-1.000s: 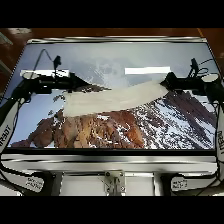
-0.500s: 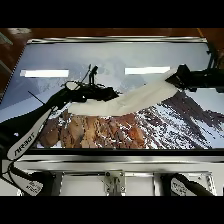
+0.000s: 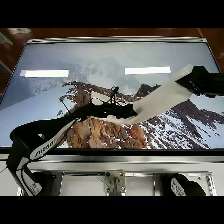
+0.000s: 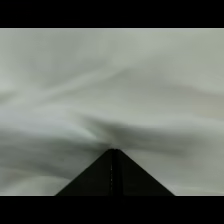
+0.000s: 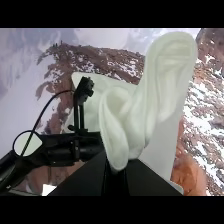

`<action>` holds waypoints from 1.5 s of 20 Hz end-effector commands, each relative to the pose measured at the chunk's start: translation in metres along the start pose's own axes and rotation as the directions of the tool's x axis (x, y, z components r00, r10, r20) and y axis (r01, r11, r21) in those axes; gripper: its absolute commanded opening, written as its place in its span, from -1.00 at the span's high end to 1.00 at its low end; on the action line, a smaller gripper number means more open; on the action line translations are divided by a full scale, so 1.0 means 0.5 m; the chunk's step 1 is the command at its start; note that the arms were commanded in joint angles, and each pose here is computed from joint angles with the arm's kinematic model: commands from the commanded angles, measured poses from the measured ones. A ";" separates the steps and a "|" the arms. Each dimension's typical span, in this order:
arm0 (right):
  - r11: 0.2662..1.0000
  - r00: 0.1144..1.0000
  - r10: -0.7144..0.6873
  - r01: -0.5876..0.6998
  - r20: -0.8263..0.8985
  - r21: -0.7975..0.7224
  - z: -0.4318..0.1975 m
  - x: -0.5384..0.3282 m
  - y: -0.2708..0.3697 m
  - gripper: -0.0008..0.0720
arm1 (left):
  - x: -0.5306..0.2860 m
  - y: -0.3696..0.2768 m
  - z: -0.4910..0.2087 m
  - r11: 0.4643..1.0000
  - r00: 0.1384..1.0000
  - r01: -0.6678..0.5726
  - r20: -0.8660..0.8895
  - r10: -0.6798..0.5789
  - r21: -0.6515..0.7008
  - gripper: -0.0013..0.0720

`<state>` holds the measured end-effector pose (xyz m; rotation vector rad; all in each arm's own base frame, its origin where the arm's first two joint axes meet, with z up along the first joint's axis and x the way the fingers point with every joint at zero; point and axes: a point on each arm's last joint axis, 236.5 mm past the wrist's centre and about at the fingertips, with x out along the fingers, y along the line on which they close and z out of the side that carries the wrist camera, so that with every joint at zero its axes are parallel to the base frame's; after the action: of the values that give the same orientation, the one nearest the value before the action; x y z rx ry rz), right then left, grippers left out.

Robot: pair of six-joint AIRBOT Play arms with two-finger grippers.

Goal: Fold the shirts.

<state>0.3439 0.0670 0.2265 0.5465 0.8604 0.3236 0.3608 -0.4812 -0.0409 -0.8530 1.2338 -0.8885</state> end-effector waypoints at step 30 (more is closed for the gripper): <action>0.965 0.971 0.239 -0.234 -0.029 0.117 -0.256 0.724 0.290 -0.58 | -1.048 -0.635 0.067 0.614 0.600 -0.346 0.670 -0.436 0.709 0.83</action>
<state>0.4515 0.4015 0.0148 0.6977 0.8750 0.5337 0.3088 -0.1360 0.4659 -0.4364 -0.1079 -0.8260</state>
